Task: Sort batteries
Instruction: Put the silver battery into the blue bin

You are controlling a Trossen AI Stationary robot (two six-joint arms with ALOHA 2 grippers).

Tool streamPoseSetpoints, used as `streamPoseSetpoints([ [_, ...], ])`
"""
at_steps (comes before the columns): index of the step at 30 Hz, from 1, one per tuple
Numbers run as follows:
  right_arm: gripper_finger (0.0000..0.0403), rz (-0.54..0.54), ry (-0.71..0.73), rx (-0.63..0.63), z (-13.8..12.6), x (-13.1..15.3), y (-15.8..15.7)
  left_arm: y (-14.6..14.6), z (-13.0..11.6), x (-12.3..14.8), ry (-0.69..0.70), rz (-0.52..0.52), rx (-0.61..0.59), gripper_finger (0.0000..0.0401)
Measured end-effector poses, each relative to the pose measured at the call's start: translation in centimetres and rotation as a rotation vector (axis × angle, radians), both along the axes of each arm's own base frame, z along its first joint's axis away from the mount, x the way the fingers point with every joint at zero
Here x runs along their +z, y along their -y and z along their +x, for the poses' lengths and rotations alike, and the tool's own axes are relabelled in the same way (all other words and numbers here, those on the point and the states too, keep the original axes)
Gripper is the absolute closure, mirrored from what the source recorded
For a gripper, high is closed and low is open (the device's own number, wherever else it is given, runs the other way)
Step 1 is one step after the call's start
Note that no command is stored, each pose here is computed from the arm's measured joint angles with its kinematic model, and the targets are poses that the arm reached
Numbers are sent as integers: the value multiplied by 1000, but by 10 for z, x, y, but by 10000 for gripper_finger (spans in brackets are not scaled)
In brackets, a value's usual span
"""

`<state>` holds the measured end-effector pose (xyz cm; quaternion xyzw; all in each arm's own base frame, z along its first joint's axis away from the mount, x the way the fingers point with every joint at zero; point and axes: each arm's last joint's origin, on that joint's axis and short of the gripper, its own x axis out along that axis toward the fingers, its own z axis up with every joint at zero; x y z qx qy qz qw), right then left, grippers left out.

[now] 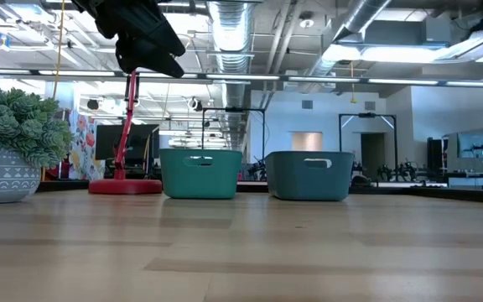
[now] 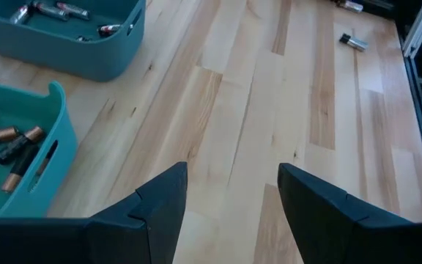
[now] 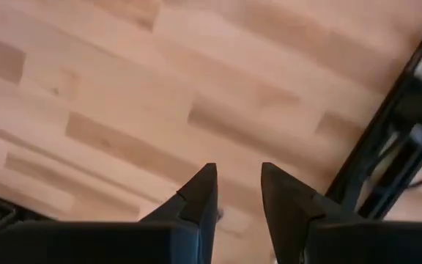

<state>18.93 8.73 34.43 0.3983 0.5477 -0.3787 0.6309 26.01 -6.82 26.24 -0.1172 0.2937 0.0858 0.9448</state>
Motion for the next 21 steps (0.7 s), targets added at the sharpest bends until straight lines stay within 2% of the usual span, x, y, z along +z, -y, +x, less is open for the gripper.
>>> streamPoseSetpoints([
  [6, 284, -17, -51, -101, -35, -29, -52, 0, 0, 0, 3, -25, 18, 191],
  [9, 284, 25, -22, -175, -52, -52, -77, 0, 0, 0, 5, -46, 32, 191],
  [11, 284, 60, -4, -172, -62, -70, -92, 0, 0, 0, 8, -74, 52, 191],
  [17, 284, 113, 16, -132, -54, -127, -123, 0, 0, 0, 15, -137, 97, 191],
  [21, 284, 132, -15, -87, -49, -148, -140, 0, 0, 0, 19, -177, 126, 191],
])
